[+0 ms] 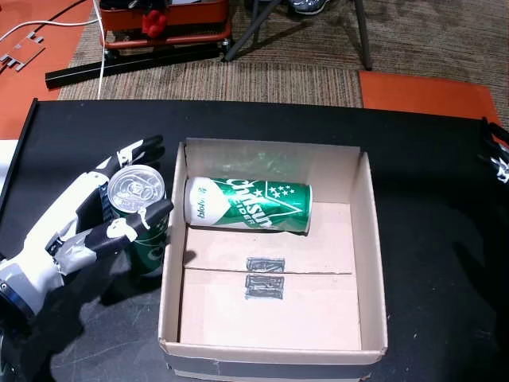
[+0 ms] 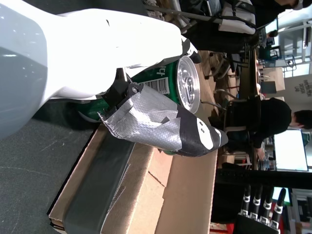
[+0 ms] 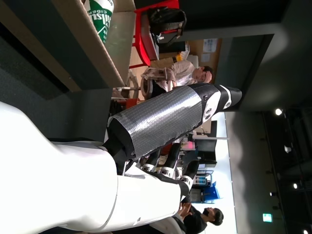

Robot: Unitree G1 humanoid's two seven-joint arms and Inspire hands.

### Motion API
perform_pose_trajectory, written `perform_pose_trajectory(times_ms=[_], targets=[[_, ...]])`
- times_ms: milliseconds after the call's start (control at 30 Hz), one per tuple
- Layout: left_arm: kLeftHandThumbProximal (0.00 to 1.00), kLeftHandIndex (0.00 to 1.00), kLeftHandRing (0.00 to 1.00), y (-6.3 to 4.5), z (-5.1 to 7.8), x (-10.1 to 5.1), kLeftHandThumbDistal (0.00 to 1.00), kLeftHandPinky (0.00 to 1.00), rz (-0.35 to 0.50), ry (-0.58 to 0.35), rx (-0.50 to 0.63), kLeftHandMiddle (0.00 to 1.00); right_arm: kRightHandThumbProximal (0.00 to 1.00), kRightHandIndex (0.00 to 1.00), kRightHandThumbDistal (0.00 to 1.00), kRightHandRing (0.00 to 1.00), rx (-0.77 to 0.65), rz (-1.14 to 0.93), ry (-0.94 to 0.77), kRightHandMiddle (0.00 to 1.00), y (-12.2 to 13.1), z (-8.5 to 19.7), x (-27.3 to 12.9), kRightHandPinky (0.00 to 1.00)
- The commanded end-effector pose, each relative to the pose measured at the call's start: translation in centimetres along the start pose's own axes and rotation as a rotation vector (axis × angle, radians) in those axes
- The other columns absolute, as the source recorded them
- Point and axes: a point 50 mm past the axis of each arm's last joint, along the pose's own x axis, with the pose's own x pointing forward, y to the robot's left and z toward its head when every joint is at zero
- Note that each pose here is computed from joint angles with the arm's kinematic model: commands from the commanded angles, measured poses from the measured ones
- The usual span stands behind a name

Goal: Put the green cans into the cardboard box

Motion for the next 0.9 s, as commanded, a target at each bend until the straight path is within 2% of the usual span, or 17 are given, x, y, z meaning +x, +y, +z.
perform_pose_trajectory(times_ms=[0, 200, 267, 567, 867], targets=[[0.53, 1.0, 1.0, -0.23, -0.69, -0.6, 0.91, 1.0, 0.003, 0.035, -0.013, 1.0, 0.58, 0.71, 1.0, 0.76, 0.012, -0.02, -0.013, 0.73, -0.23, 0.08, -0.18, 0.88], [0.57, 1.0, 1.0, -0.21, -0.73, -0.56, 0.91, 1.0, 0.017, 0.033, -0.027, 1.0, 0.62, 0.71, 1.0, 0.75, -0.018, -0.027, -0.022, 0.73, -0.25, 0.27, -0.1, 0.88], [0.56, 1.0, 1.0, -0.19, -0.76, -0.57, 0.95, 1.0, 0.02, 0.036, -0.027, 1.0, 0.62, 0.71, 1.0, 0.76, -0.027, -0.027, -0.025, 0.73, -0.29, 0.36, -0.09, 0.88], [0.55, 1.0, 1.0, -0.23, -0.94, -0.57, 0.94, 1.0, 0.034, 0.045, -0.043, 1.0, 0.61, 0.71, 1.0, 0.75, -0.032, -0.027, -0.038, 0.72, -0.34, 0.5, -0.14, 0.88], [0.53, 1.0, 1.0, -0.41, -1.12, -0.52, 0.86, 1.0, 0.03, 0.063, -0.037, 1.0, 0.61, 0.69, 1.0, 0.75, -0.045, -0.035, -0.043, 0.71, -0.5, 0.63, -0.24, 0.87]])
